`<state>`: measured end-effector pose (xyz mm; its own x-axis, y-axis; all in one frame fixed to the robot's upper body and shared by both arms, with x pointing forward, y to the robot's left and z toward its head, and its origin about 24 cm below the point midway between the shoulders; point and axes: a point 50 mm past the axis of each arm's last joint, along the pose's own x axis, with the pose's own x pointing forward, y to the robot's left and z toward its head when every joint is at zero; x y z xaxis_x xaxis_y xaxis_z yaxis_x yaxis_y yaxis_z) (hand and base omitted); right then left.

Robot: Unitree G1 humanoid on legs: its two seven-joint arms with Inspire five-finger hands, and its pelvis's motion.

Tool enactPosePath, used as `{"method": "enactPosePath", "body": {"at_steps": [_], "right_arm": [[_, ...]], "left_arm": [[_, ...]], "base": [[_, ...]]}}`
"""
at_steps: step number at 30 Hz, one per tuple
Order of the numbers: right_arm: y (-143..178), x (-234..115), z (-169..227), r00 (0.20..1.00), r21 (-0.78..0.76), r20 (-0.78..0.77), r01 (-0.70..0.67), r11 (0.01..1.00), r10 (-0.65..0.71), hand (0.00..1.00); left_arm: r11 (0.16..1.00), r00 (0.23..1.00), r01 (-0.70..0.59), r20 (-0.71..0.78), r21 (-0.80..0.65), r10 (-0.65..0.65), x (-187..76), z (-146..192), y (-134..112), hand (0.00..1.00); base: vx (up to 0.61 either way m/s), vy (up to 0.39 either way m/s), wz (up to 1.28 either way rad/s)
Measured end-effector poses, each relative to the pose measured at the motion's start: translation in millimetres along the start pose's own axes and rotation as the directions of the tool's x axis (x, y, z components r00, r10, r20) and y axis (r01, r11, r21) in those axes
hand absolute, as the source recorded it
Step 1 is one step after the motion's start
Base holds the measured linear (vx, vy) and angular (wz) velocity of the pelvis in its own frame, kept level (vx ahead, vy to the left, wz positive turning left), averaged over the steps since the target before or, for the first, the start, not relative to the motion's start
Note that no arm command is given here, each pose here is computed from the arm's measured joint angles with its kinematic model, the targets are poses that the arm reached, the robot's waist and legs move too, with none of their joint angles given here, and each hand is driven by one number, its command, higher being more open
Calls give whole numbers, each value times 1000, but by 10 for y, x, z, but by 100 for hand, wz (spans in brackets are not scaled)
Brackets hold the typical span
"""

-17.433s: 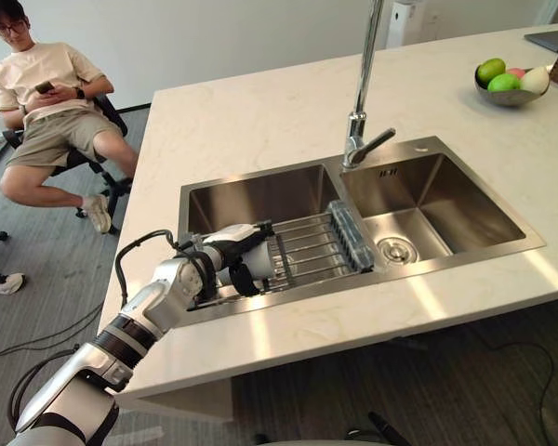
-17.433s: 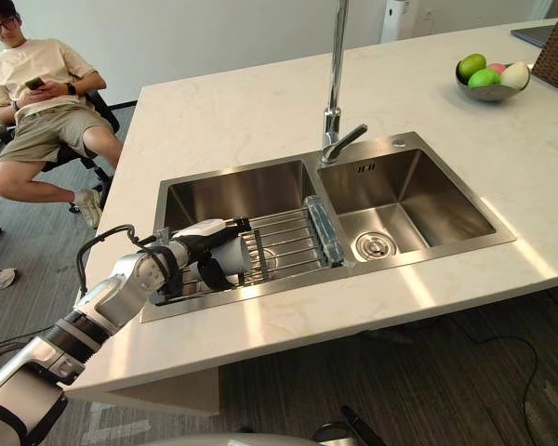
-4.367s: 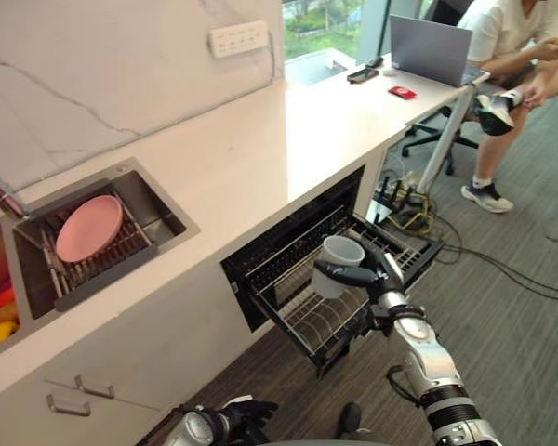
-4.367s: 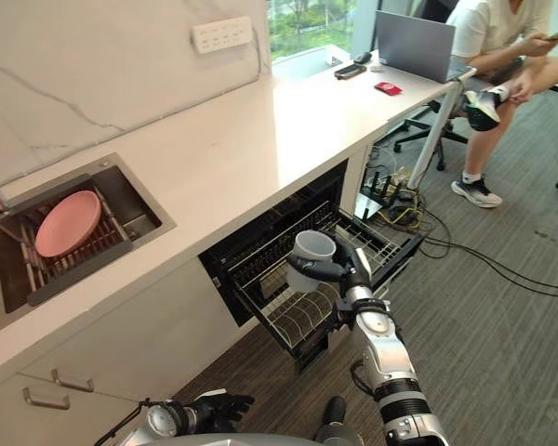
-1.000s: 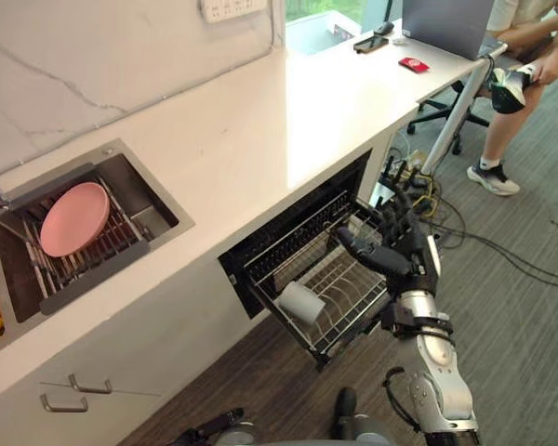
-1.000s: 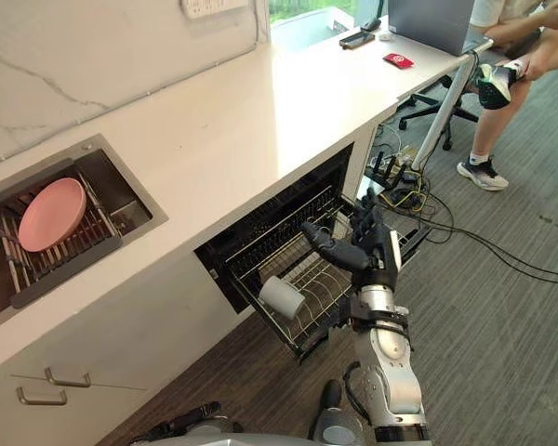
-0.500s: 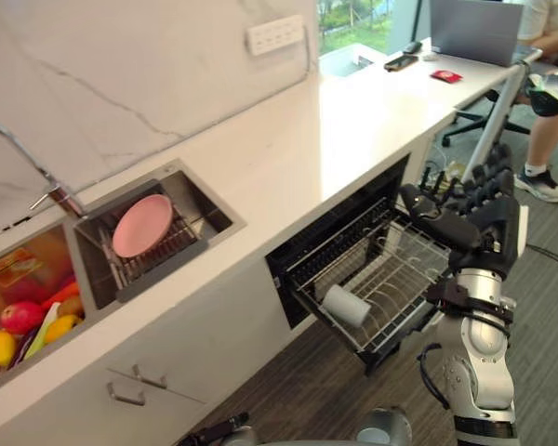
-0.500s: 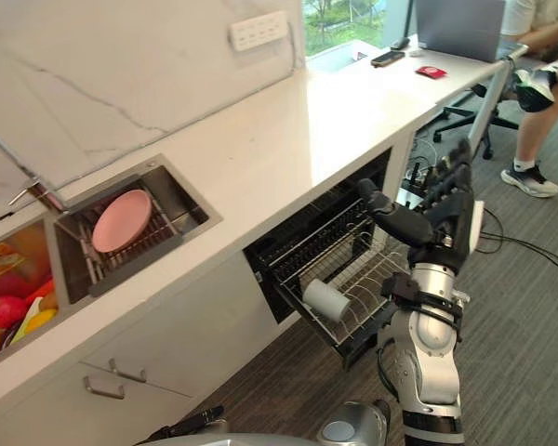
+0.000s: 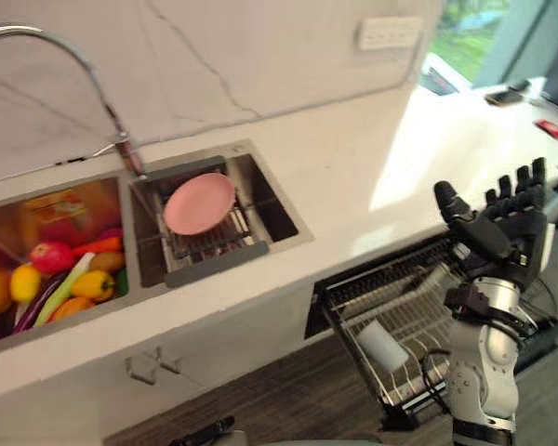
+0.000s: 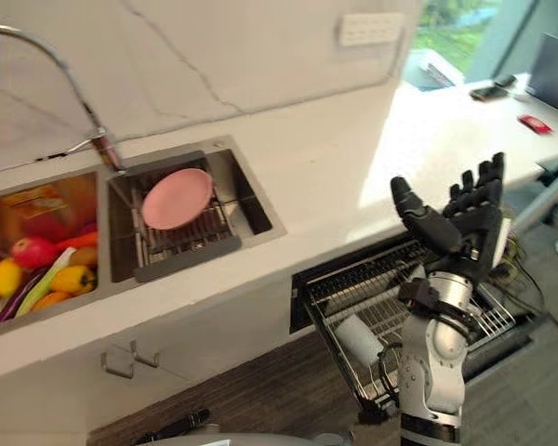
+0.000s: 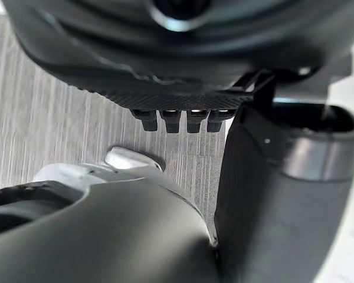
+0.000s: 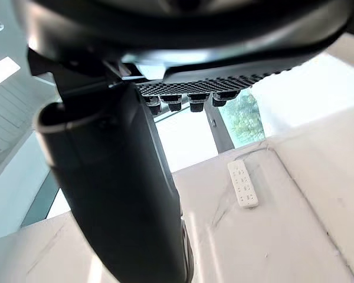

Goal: Walk over to the sink, pick up the cup, carry it to the dishwasher, place the cup inside the dishwasher, then close the dishwasher door

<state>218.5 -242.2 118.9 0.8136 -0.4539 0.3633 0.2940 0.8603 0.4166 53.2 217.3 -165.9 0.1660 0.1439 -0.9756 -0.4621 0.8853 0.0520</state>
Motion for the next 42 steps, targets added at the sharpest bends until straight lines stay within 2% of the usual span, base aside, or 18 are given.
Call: {"method": "enactPosePath", "body": {"at_steps": [4,11,17,22,27,34,36,42], "right_arm": [[134,30,103,992,35,83,-103,994,100,100],[106,45,121,993,50,91,-85,995,80,100],[49,49,105,997,56,82,7,998,-12,100],[28,55,77,997,57,72,28,998,-32,100],[-101,9,53,994,46,60,93,995,-96,100],[-139,-20,2,996,32,40,82,996,-84,100],[-133,-15,8,997,29,44,63,998,-64,100],[-211,12,34,996,0,50,79,997,-79,100]], "left_arm": [[1000,1000,-21,10,20,20,1,28,28,100],[999,999,-36,12,12,36,-1,-5,53,100],[999,999,-42,21,16,42,-4,9,38,100],[999,999,-45,17,20,45,-5,-7,56,100],[998,998,-55,6,38,55,-8,-41,121,100],[998,999,-39,2,52,39,-4,-5,125,100],[997,999,-46,-1,63,46,-11,10,218,100],[998,999,-9,-35,61,12,7,-69,104,100]], "base": [[103,-147,34],[28,-32,45],[-23,34,65],[-36,70,17],[9,84,15],[117,-6,19],[166,-102,17],[173,-74,6]]}}
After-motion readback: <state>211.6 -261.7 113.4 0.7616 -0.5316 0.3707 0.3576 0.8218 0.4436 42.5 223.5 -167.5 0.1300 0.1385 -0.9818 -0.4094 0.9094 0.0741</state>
